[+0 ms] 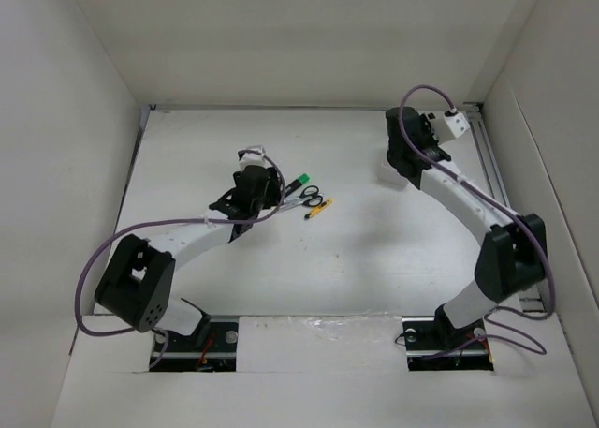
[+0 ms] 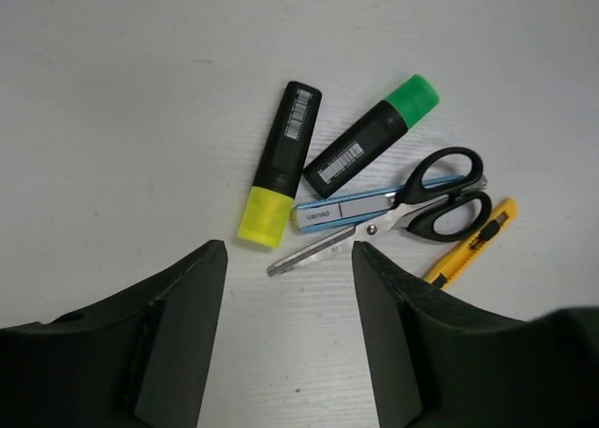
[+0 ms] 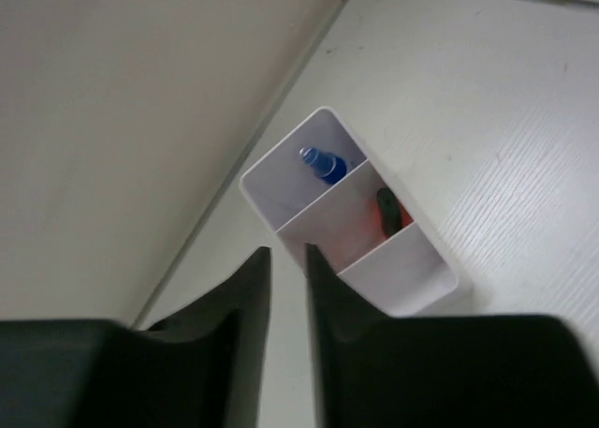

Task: Sort the stationery into containers
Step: Pick up the pen from the center of the board.

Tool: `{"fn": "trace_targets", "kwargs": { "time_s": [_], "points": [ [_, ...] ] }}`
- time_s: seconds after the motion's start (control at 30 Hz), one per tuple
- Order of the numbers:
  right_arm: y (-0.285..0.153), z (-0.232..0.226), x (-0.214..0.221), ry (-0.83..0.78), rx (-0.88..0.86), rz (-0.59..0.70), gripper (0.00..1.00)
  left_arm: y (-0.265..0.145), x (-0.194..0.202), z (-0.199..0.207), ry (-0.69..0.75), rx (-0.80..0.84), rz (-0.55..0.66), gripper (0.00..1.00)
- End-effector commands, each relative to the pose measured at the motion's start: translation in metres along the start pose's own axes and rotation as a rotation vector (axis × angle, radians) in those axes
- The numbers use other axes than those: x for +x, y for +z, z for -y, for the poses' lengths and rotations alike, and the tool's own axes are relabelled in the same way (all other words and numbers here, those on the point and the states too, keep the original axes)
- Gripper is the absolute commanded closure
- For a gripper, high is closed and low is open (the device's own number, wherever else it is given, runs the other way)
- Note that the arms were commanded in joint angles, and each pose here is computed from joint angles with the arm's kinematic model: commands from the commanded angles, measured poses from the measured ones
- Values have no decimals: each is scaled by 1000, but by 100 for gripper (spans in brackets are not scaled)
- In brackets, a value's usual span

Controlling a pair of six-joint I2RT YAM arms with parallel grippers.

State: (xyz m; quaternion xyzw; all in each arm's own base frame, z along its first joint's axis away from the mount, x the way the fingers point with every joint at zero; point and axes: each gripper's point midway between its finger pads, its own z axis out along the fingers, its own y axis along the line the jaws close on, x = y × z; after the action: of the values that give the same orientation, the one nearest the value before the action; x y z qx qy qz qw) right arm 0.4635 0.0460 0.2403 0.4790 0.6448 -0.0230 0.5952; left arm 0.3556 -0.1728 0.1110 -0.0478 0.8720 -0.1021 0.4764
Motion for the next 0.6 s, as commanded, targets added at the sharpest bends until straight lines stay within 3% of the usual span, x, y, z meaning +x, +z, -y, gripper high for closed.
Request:
{"fn": "trace_targets", "kwargs": {
  "time_s": [0.0,0.1,0.27,0.43,0.57],
  "points": [
    [-33,-7,-13,85,-100,-54,77,12,2,-5,9,-20,-38,49],
    [-56,-4,-2,96,-181,-145,100,23,13,-13,-3,-19,-83,52],
    [-85,-1,26,65,-285,-278,100,34,14,-12,1,-13,-100,46],
    [-98,-5,43,24,-326,-327,80,43,16,-6,24,3,-119,44],
    [-97,-9,57,6,-330,-363,73,51,20,-2,24,18,-131,46]
  ]
}}
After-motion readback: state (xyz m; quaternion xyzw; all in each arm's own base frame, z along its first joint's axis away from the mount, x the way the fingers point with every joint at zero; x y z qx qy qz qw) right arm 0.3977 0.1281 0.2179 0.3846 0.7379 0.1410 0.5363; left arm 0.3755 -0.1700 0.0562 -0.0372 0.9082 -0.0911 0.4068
